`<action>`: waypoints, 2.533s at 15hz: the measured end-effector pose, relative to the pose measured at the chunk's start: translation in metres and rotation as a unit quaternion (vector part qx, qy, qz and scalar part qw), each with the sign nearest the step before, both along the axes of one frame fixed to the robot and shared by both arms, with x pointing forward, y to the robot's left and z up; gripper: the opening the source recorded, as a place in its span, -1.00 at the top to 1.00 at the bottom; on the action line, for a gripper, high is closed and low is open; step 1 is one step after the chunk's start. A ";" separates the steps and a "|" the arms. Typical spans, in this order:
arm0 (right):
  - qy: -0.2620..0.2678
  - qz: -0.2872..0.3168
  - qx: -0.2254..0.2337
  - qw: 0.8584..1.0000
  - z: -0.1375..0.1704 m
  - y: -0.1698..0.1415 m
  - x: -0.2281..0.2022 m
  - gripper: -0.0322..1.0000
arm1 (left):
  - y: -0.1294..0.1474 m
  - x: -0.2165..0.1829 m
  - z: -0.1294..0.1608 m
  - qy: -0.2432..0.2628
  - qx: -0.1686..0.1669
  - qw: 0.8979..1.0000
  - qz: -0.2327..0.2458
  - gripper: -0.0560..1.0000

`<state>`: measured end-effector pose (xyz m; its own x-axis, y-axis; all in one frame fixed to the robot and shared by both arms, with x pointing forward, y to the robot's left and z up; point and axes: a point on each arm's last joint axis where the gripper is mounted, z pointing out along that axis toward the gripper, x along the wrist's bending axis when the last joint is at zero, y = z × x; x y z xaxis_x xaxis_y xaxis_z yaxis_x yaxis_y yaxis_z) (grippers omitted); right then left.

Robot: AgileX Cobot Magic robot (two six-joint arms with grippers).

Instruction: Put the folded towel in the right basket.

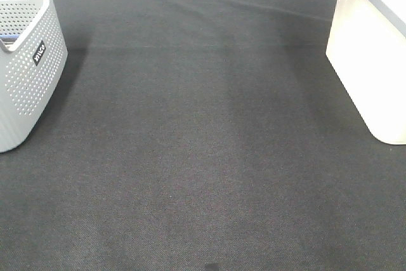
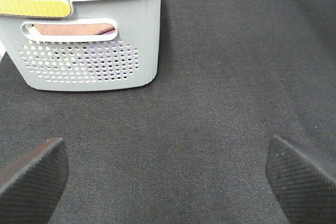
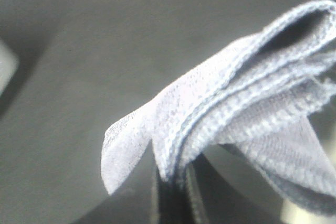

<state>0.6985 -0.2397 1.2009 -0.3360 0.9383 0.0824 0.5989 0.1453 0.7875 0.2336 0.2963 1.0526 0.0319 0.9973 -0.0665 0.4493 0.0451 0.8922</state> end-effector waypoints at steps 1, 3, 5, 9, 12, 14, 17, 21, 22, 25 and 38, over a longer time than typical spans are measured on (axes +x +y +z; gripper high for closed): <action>-0.001 -0.016 0.000 1.000 0.004 -0.012 -0.003 0.83 | 0.000 0.000 0.000 0.000 0.000 1.000 0.000 -0.94; 0.016 -0.076 -0.006 0.997 0.009 -0.063 -0.016 0.83 | 0.000 0.000 0.000 0.000 0.000 1.000 0.000 -0.94; 0.042 -0.124 -0.013 0.991 0.004 -0.102 -0.027 0.83 | 0.000 0.000 0.000 0.000 0.000 1.000 0.000 -0.94; 0.110 -0.178 -0.016 0.978 -0.032 -0.149 -0.032 0.83 | 0.000 0.000 0.000 0.000 0.000 1.000 0.000 -0.94; 0.167 -0.183 -0.016 0.969 -0.068 -0.156 -0.028 0.83 | 0.000 0.000 0.000 0.000 0.000 1.000 0.000 -0.94; 0.195 -0.182 -0.016 0.964 -0.090 -0.159 -0.020 0.76 | 0.000 0.000 0.000 0.000 0.000 1.000 0.000 -0.94; 0.226 -0.200 -0.016 0.953 -0.115 -0.164 -0.011 -0.03 | 0.000 0.000 0.000 0.000 0.000 1.000 0.000 -0.94; 0.225 -0.195 -0.008 0.955 -0.115 -0.158 -0.009 -0.35 | 0.000 0.000 0.000 0.000 0.000 1.000 0.000 -0.94; 0.219 -0.187 -0.009 0.957 -0.109 -0.150 -0.010 -0.36 | 0.000 0.000 0.000 0.000 0.000 1.000 0.000 -0.94; 0.193 -0.142 -0.018 0.971 -0.085 -0.105 -0.014 -0.37 | 0.000 0.000 0.000 0.000 0.000 1.000 0.000 -0.94; 0.205 -0.083 -0.053 0.974 -0.046 -0.033 -0.159 -0.37 | 0.000 0.000 0.000 0.000 0.000 1.000 0.000 -0.94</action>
